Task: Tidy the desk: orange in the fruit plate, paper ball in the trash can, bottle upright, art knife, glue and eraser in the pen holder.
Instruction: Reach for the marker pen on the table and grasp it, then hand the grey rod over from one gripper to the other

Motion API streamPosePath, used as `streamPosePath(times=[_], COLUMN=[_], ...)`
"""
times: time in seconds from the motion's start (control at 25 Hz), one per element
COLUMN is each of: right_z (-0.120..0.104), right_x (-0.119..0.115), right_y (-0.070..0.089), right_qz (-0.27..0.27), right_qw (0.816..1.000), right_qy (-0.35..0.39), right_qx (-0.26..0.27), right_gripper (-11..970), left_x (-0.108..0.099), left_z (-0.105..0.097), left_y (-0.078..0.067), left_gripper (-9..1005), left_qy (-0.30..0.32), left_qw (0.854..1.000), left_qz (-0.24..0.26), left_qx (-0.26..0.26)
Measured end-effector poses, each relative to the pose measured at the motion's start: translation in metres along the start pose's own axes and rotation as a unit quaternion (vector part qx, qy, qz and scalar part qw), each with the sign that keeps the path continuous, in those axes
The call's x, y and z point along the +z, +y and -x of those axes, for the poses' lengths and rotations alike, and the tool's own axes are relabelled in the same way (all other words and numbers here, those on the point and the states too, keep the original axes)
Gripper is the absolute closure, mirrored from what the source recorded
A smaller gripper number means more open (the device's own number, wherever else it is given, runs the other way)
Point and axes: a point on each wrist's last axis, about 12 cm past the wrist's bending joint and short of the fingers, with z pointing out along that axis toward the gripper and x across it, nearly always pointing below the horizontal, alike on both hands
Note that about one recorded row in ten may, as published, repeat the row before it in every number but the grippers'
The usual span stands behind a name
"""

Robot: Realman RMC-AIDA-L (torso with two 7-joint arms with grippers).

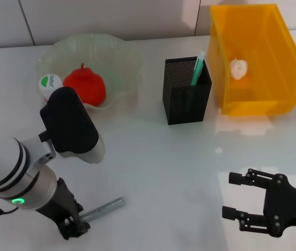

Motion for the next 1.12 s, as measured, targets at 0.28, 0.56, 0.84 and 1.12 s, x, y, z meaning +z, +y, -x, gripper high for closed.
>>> streamPosePath(times=[0.28, 0.56, 0.84, 1.12], right_z=[0.000, 0.000, 0.001, 0.010], right_x=[-0.001, -0.002, -0.002, -0.022], right_y=[0.000, 0.001, 0.001, 0.001], right_qz=[0.000, 0.000, -0.001, -0.040], right_qw=[1.000, 1.000, 1.000, 0.997], right_qy=[-0.001, -0.003, -0.004, -0.069], right_qx=[0.000, 0.001, 0.004, 0.006], right_gripper=[229, 232, 235, 238], left_x=[0.004, 0.006, 0.006, -0.008], left_z=[0.000, 0.001, 0.002, 0.014], left_y=[-0.001, -0.001, 0.001, -0.004], left_gripper=[690, 714, 738, 821], left_qy=[0.008, 0.011, 0.011, -0.039], left_qw=[1.000, 1.000, 1.000, 0.999], left_qz=[0.004, 0.005, 0.005, -0.011], left_qx=[0.011, 0.014, 0.013, 0.021])
